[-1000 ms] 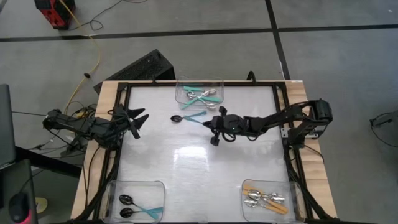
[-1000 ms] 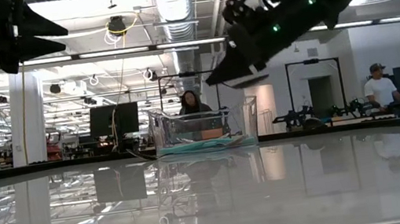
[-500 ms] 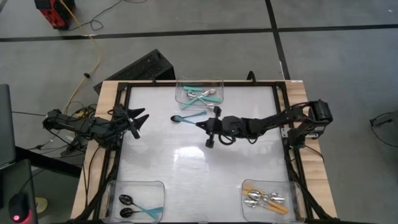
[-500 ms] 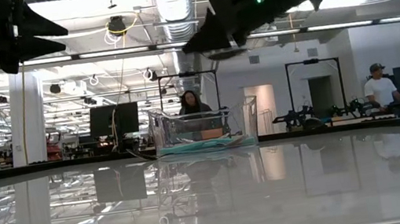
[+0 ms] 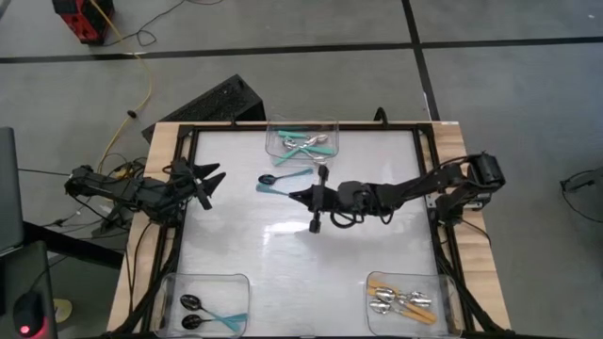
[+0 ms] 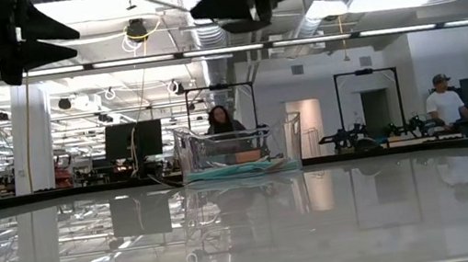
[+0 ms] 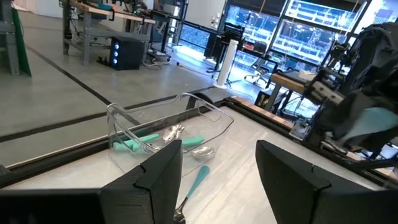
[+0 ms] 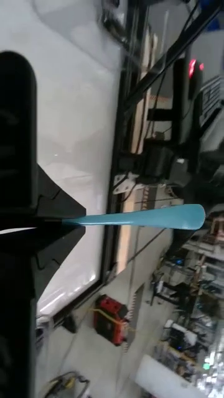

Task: Sort silverware by color (type)
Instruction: Put the right black spoon into the bottom left transparent bin

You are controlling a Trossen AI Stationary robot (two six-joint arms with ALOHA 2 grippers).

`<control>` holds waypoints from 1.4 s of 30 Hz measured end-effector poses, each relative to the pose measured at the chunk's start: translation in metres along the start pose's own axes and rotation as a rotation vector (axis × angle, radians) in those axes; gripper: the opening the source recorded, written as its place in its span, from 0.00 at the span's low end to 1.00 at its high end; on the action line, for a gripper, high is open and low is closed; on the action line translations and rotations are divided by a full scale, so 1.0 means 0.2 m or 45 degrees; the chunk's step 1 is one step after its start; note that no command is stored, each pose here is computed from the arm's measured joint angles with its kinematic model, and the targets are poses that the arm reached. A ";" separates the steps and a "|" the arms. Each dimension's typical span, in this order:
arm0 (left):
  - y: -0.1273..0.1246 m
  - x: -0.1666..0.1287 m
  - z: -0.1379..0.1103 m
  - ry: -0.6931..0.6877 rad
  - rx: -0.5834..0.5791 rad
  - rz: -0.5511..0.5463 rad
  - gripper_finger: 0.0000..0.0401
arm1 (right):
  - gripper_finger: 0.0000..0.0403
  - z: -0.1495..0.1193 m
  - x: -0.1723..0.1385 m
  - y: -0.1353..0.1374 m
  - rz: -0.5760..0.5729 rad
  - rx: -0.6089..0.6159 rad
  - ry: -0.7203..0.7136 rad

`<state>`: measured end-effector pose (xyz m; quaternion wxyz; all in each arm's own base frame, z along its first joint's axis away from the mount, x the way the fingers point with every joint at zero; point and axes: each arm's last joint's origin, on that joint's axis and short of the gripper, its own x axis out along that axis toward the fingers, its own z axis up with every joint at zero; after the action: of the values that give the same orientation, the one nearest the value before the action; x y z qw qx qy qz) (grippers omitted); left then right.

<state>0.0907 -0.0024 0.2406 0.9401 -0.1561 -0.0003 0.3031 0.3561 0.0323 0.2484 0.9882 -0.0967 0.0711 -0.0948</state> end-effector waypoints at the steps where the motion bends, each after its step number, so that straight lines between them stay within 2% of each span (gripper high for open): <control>1: 0.00 0.00 0.00 -0.002 -0.002 -0.001 0.47 | 0.09 0.01 0.00 0.01 0.005 -0.007 -0.019; 16: 0.00 0.00 0.01 -0.013 -0.016 -0.006 0.47 | 0.09 0.11 -0.03 0.09 0.044 -0.004 -0.213; 21: 0.00 0.00 0.01 -0.014 -0.017 -0.006 0.47 | 0.09 0.10 0.09 0.17 0.064 -0.044 -0.194; 24: 0.00 0.00 0.01 -0.016 -0.019 -0.007 0.47 | 0.09 0.08 0.18 0.25 0.085 -0.132 -0.175; 29: 0.00 0.00 0.01 -0.015 -0.021 -0.010 0.47 | 0.09 0.11 0.27 0.35 0.114 -0.180 -0.211; 34: 0.00 0.00 0.01 -0.019 -0.025 -0.011 0.47 | 0.09 0.15 0.38 0.41 0.236 -0.167 -0.293; 42: -0.01 0.00 0.01 -0.020 -0.043 -0.013 0.47 | 0.09 0.16 0.58 0.55 0.394 -0.192 -0.286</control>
<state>0.0911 -0.0026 0.2430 0.9388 -0.1697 -0.0136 0.2995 0.4936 0.1200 0.2423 0.9827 -0.1684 -0.0185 0.0752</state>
